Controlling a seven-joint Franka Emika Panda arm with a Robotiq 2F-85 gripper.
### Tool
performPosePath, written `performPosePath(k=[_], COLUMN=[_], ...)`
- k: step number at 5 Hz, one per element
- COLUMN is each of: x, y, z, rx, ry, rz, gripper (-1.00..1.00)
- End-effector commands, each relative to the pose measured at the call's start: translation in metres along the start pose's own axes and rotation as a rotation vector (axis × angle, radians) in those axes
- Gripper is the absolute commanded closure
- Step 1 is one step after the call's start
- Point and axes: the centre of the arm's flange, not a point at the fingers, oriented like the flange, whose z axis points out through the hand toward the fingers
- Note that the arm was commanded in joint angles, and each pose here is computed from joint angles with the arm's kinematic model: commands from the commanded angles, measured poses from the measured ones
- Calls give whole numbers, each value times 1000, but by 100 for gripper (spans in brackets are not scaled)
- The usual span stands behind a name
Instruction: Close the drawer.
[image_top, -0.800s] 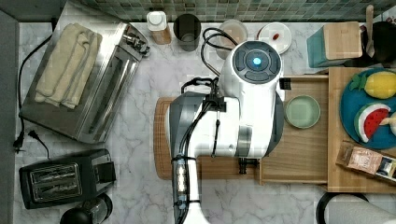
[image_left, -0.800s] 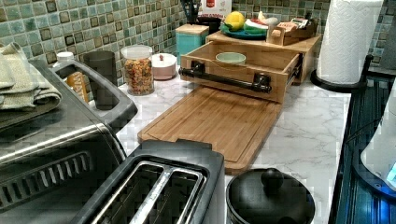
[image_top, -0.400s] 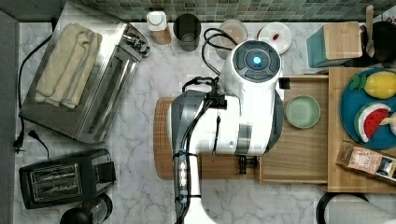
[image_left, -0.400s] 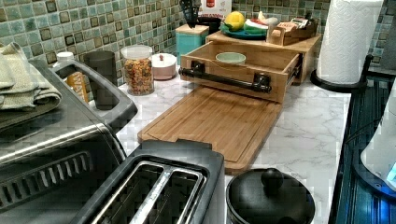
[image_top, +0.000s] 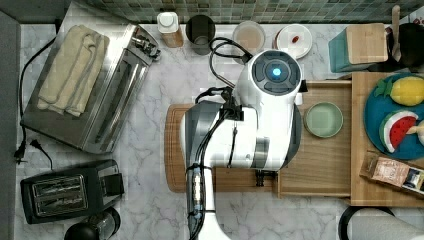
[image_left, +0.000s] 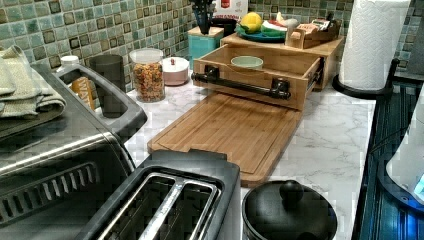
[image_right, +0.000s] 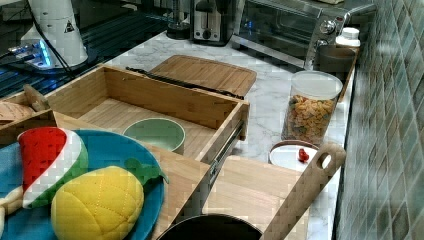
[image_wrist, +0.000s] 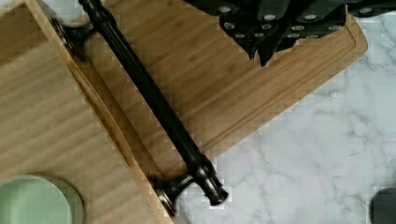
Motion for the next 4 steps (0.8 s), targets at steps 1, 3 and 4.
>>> performPosePath(k=[1, 3, 4], x=[-74, -116, -109], y=[-52, -60, -51], z=[53, 104, 124], rx=[34, -37, -70], ry=[20, 168, 180], rz=[-276, -505, -566], gripper=[100, 100, 100])
